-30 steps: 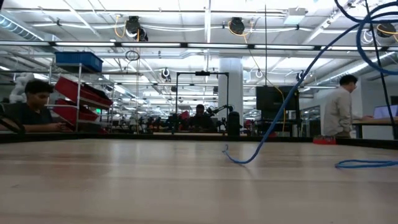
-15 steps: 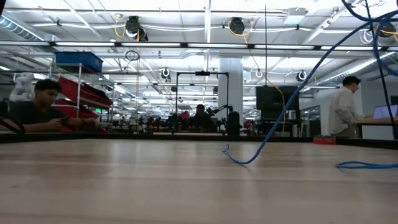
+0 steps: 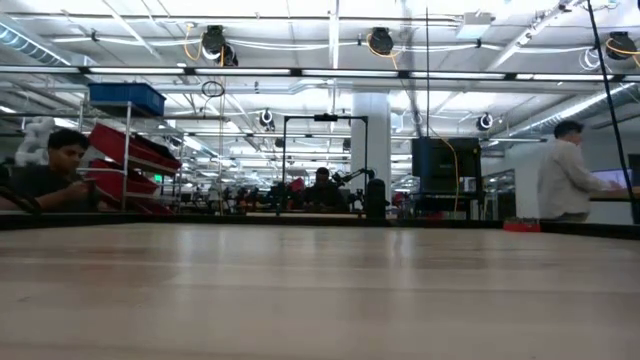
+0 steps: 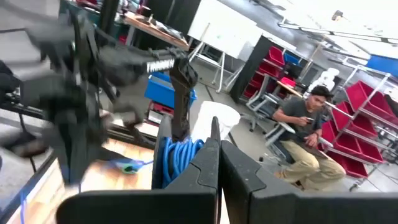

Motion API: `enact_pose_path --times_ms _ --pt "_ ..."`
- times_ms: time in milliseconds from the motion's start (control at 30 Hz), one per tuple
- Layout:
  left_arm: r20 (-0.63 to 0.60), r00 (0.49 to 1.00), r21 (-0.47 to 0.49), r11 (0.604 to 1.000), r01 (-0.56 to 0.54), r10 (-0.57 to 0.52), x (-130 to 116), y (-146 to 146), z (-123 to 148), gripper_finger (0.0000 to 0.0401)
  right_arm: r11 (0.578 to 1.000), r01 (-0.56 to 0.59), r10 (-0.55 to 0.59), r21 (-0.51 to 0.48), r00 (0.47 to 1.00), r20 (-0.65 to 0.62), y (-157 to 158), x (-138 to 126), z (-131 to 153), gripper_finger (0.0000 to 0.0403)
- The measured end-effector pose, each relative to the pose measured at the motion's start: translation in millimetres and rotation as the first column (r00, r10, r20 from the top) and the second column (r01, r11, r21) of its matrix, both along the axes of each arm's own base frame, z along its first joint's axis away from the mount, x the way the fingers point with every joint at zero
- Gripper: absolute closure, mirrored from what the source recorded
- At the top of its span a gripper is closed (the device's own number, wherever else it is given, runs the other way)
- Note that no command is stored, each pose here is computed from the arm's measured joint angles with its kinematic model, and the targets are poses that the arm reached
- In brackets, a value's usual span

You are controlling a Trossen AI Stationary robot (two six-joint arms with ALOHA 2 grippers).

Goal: Coil cords
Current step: Coil the blue wire onto the black spool

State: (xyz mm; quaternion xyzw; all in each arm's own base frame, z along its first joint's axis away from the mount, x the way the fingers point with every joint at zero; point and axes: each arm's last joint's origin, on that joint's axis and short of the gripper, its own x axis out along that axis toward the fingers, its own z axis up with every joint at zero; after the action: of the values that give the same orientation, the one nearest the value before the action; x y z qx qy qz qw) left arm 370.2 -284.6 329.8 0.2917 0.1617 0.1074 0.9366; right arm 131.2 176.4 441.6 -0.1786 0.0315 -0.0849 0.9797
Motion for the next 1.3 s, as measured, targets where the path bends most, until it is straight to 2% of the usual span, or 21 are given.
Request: enact_pose_path --times_ms 167,300,467,567,667,900,1300 --pt "0.072 0.997 0.018 1.0 0.013 -0.014 -52 -26 35 0.0394 1.0 0.002 -0.002 0.0 1.0 0.0 0 0 0 0.0403" --pt "0.126 0.992 0.054 0.999 0.0 -0.007 -97 -49 51 0.0395 1.0 0.029 -0.029 0.001 1.0 0.002 -1 0 0 0.0403" --pt "0.206 0.976 0.094 0.991 -0.098 0.077 -147 -76 68 0.0395 0.997 0.079 -0.079 -0.011 0.997 -0.007 -3 -1 -3 0.0403" --pt "0.221 0.97 0.094 0.988 -0.126 0.103 -166 -86 73 0.0395 0.996 0.086 -0.086 -0.007 0.996 -0.006 -3 -1 -4 0.0403" --pt "0.223 0.971 0.09 0.99 -0.11 0.088 -175 -90 74 0.0395 0.994 0.111 -0.111 -0.009 0.994 -0.004 -4 -1 -4 0.0403" --pt "0.223 0.971 0.092 0.99 -0.104 0.081 -178 -92 74 0.0395 0.953 0.294 -0.296 -0.074 0.955 -0.008 -18 0 -15 0.0403" --pt "0.219 0.975 0.103 0.992 -0.071 0.047 -190 -98 74 0.0396 0.917 0.398 -0.398 0.017 0.917 -0.014 -64 -10 -26 0.0403"
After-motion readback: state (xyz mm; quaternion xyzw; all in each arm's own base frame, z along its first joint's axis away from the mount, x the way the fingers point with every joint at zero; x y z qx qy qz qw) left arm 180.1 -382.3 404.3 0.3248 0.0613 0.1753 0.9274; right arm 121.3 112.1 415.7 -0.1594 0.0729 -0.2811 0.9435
